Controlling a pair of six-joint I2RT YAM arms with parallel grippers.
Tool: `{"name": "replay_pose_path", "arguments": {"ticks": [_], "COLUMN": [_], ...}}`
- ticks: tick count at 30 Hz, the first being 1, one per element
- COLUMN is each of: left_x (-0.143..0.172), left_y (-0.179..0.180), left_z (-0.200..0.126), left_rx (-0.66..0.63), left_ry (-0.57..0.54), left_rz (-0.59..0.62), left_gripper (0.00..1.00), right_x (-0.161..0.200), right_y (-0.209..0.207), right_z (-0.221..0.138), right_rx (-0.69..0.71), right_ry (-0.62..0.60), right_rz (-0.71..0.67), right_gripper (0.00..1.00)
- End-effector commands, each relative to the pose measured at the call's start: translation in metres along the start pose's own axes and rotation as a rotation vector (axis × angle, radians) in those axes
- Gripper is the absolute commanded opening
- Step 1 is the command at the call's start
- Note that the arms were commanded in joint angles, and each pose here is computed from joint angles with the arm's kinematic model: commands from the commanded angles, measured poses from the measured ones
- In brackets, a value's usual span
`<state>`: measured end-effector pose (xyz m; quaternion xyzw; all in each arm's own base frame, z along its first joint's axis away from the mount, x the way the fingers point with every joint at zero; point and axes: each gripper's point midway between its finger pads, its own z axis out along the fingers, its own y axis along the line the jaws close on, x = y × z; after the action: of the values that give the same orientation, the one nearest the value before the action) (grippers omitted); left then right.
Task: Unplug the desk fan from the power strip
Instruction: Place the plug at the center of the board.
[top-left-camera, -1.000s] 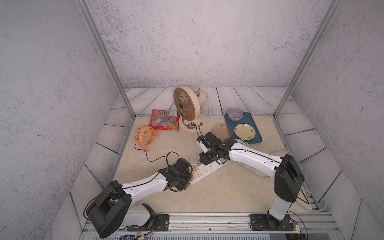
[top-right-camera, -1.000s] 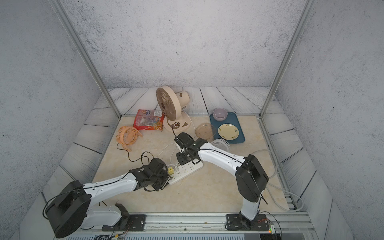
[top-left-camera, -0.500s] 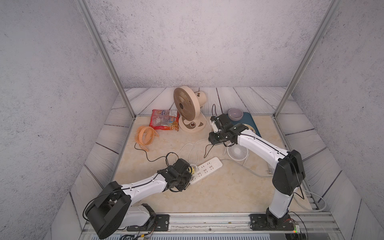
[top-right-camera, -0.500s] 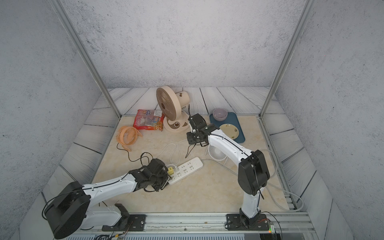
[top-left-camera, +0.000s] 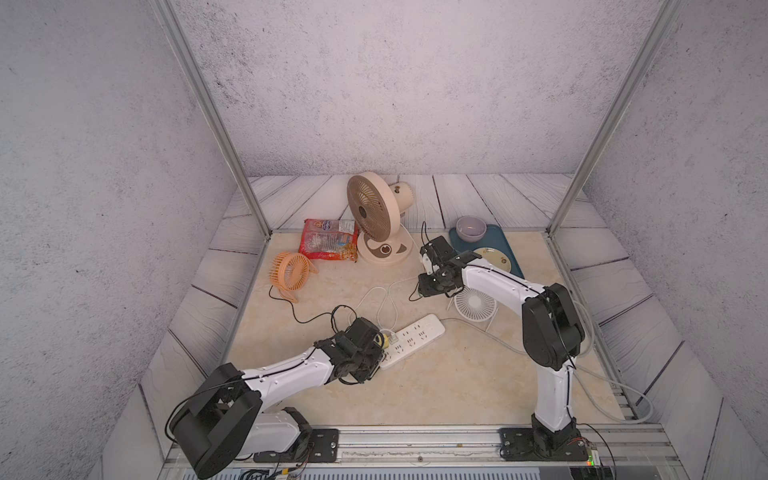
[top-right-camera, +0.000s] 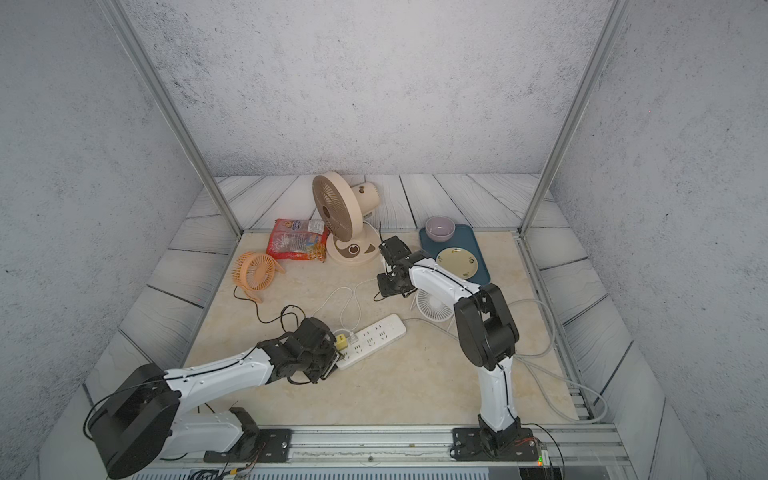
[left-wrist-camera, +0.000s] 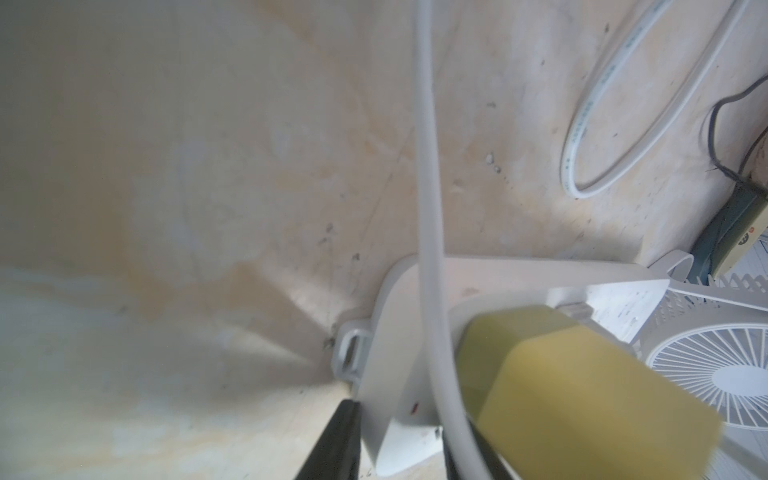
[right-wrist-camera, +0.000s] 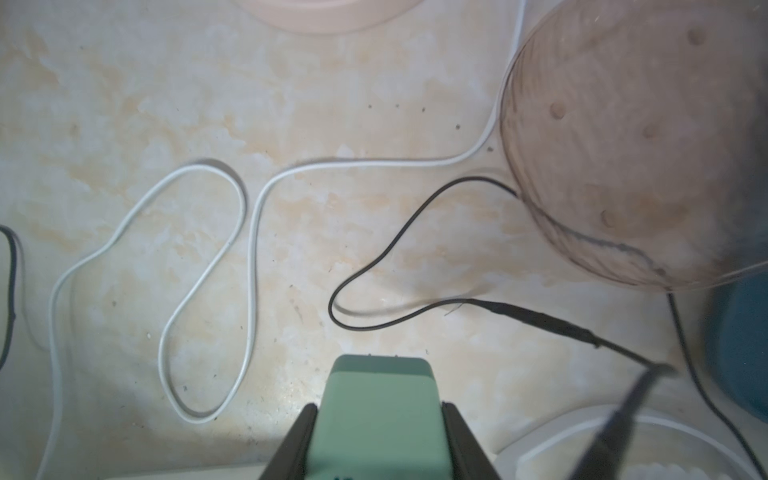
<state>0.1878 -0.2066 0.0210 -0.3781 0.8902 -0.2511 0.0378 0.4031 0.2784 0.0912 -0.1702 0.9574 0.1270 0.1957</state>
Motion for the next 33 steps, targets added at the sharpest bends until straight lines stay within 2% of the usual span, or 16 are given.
{"name": "replay_pose_path", "arguments": {"ticks": [1,7,11,13,15,19,23,29,33], "left_x": [-0.001,-0.001,-0.004,-0.005,-0.008,-0.016,-0.027,-0.033,-0.036], "left_y": [0.174,0.176,0.170,0.167,0.160,0.141,0.119,0.102,0.108], "left_z": [-0.019,-0.018,-0.019,-0.020,-0.022,-0.031,-0.045,-0.064,-0.080], "left_rx": [-0.624,-0.619,-0.595,-0.580,-0.562,-0.509,-0.444,-0.373,-0.345], "left_ry": [-0.025,-0.030,-0.044,-0.053,-0.069,-0.117,-0.182,-0.236,-0.274], "left_rz": [-0.077,-0.086,-0.079,-0.072,-0.056,-0.012,0.035,0.051,0.009], "left_gripper": [0.37,0.39,0.42,0.44,0.46,0.53,0.59,0.64,0.63], "right_x": [0.000,0.014,0.025,0.027,0.026,0.014,-0.006,-0.009,0.003], "right_y": [0.002,-0.012,-0.019,-0.022,-0.023,-0.018,-0.005,0.020,0.040], "right_z": [0.004,0.021,0.030,0.029,0.025,0.002,-0.037,-0.078,-0.096], "right_rx": [-0.053,-0.017,-0.007,-0.003,0.001,-0.010,-0.051,-0.146,-0.183], "right_ry": [0.006,0.062,0.095,0.098,0.093,0.061,-0.002,-0.039,-0.040], "right_rz": [0.015,0.042,0.051,0.054,0.053,0.044,0.022,-0.008,-0.066], "right_gripper": [0.33,0.36,0.44,0.50,0.60,0.74,0.85,0.89,0.90]}}
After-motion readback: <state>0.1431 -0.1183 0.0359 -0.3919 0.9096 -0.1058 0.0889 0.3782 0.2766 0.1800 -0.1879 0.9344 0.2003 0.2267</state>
